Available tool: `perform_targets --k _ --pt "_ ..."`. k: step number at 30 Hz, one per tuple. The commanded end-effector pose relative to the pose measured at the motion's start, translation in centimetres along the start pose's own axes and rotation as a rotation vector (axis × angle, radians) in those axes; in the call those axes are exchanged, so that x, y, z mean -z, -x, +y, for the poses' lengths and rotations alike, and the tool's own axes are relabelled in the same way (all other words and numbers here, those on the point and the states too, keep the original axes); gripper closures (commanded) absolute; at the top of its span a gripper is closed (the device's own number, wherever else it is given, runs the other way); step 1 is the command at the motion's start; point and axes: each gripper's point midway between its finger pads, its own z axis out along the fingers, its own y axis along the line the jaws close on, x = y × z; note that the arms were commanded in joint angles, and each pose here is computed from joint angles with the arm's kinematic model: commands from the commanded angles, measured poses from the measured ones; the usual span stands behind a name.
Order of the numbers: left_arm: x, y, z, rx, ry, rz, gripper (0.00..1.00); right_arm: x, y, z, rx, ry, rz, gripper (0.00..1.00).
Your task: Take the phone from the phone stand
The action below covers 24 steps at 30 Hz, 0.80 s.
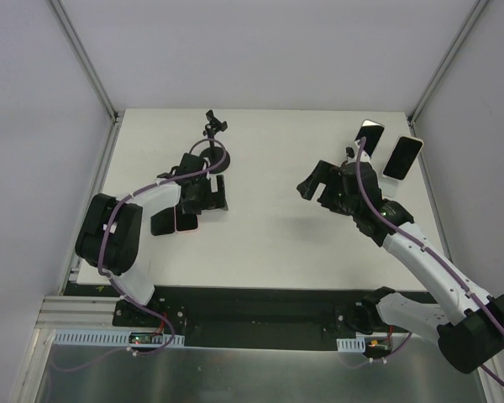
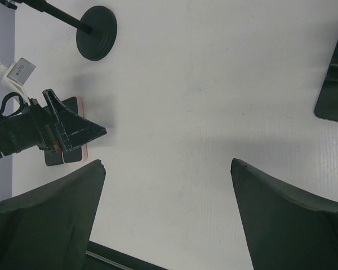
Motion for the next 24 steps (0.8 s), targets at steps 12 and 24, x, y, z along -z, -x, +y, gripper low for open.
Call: perform_targets --k 12,24 --pt "4.1 -1.0 2.2 0.046 0.041 -0.053 0.01 -0.3 2.8 -3.8 0.142 -0.152 -0.007 0.04" --pt "14.8 2.8 -0.5 -0.117 -0.104 -0.440 0.01 -3.0 6.2 -11.6 0.184 -0.439 -0.039 0.04"
